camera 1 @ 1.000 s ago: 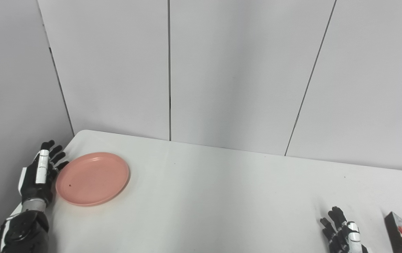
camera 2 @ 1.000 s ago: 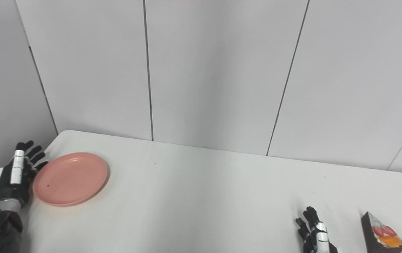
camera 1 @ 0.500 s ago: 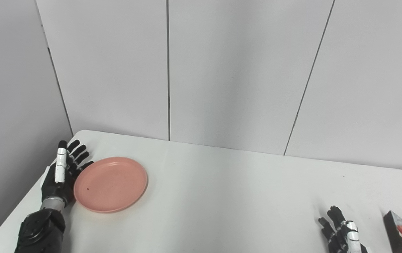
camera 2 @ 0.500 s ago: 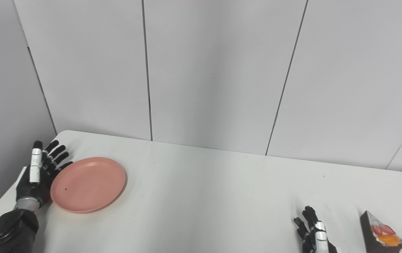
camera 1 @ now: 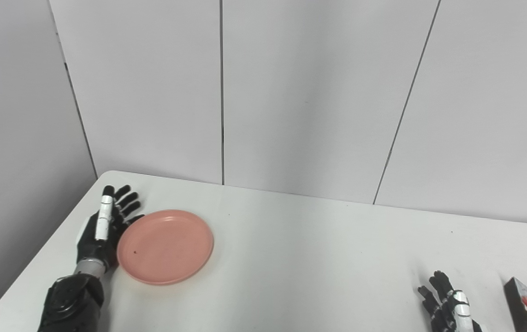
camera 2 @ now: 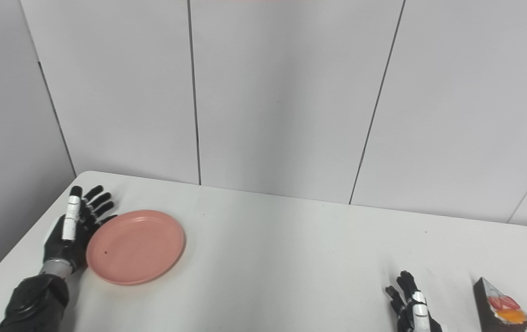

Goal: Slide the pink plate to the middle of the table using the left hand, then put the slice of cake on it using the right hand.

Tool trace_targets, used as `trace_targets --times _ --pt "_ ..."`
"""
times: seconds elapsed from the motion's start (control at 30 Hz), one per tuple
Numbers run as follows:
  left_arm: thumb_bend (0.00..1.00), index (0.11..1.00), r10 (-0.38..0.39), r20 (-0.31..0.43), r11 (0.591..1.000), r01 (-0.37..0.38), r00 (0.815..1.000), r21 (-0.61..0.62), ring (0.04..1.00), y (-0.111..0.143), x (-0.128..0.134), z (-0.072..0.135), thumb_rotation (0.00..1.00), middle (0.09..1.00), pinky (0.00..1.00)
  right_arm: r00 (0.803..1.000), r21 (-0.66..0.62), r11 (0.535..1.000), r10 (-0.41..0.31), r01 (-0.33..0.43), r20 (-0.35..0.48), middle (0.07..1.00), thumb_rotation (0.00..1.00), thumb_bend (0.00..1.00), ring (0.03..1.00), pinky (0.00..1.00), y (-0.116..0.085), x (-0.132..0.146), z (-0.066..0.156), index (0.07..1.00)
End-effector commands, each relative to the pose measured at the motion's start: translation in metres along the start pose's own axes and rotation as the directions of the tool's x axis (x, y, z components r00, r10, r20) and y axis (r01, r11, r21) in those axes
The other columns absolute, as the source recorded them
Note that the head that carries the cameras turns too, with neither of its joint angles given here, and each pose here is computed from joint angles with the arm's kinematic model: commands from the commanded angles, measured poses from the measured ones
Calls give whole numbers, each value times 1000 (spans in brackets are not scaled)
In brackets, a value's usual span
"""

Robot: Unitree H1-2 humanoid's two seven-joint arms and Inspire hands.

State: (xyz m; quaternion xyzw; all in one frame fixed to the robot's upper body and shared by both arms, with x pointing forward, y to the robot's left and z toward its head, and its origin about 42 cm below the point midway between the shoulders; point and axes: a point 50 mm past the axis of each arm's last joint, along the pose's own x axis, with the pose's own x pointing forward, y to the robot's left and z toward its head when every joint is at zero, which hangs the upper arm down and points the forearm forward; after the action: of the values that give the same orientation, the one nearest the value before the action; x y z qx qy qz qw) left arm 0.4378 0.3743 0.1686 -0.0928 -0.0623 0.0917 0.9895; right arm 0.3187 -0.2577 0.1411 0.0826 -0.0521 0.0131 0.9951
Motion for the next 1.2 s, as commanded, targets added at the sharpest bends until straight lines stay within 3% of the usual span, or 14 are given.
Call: trace_targets --times 0.0,0.4,0.67,1.17 --pt "851 816 -28 26 1000 28 999 14 845 -15 6 9 912 817 688 1000 9 1000 15 -14 -18 966 946 658 922 1000 2 -2 0 944" --pt "817 830 -44 -20 999 45 999 5 838 -57 1 -3 964 823 662 1000 1 1000 14 -14 -19 960 916 697 904 996 2 0 -3 933" --pt "815 825 -72 -44 997 71 996 -22 857 -85 -8 -15 996 838 749 1000 -9 1000 16 -17 -13 948 883 749 893 976 2 1 -6 933" --pt "783 844 -118 -97 984 104 988 -143 900 -136 -23 -24 982 882 804 1000 -14 1000 -1 0 -24 927 837 806 863 952 22 0 -4 905"
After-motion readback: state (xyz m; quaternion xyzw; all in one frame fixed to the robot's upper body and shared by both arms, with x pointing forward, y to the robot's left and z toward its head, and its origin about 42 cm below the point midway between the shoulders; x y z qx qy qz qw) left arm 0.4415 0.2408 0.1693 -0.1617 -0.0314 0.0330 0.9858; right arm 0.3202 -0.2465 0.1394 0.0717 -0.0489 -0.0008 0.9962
